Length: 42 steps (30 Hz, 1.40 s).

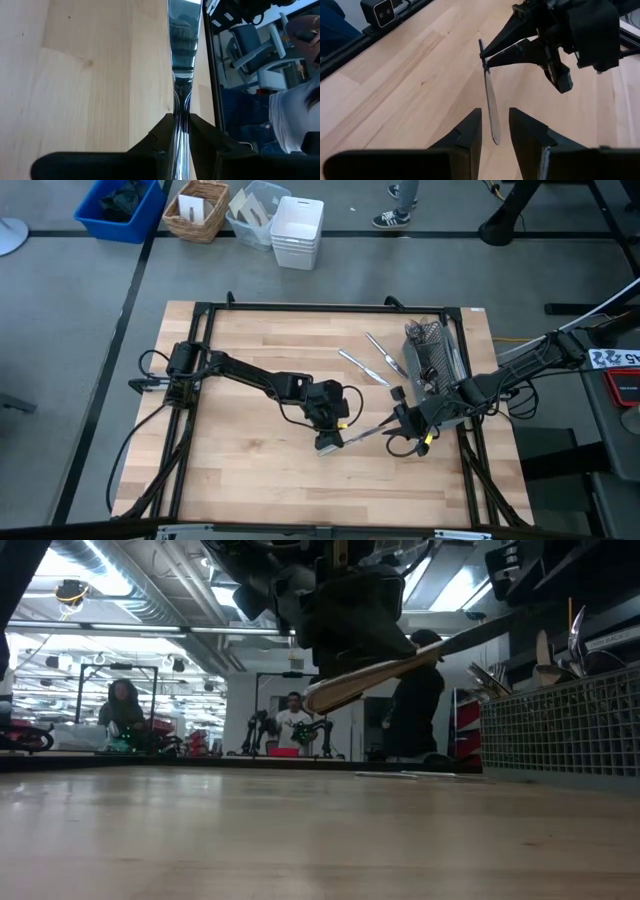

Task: Sort silverware
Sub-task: Put the bottom knife into the middle section of the utensil holder

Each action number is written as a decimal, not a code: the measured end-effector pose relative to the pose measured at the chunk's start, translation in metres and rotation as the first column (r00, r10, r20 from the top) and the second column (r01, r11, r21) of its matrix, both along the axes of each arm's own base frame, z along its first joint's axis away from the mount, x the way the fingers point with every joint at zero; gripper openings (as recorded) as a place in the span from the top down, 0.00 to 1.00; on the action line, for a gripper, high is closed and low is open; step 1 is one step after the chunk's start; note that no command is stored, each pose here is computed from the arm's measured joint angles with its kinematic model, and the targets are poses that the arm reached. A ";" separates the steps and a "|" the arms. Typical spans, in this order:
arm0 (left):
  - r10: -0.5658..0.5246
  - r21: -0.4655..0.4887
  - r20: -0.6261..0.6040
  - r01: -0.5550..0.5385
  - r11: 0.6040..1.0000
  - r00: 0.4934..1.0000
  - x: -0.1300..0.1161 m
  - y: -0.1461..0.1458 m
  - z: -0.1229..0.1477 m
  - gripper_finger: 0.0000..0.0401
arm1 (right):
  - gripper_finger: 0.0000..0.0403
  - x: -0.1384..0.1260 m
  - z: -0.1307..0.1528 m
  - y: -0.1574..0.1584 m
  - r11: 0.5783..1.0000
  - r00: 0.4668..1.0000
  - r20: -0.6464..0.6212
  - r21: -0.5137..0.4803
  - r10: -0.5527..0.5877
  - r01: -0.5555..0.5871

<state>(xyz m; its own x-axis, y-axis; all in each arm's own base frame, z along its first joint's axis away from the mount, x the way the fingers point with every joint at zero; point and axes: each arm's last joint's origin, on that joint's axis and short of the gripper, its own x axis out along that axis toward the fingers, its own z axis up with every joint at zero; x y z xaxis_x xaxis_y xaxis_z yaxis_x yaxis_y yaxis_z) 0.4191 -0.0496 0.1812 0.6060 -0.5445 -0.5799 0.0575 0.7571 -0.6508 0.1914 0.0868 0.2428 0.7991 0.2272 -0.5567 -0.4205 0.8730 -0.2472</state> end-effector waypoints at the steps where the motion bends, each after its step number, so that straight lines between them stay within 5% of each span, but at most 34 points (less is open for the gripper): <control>1: 0.000 0.000 0.000 0.000 1.000 1.000 0.000 0.000 0.000 0.91 | 0.75 0.000 0.000 0.000 1.000 1.000 0.001 -0.004 0.004 -0.004; 42: 0.004 -0.020 0.048 -0.003 1.000 0.999 0.003 0.000 0.004 0.91 | 0.75 0.001 -0.004 -0.001 0.999 1.000 -0.019 -0.039 -0.024 0.024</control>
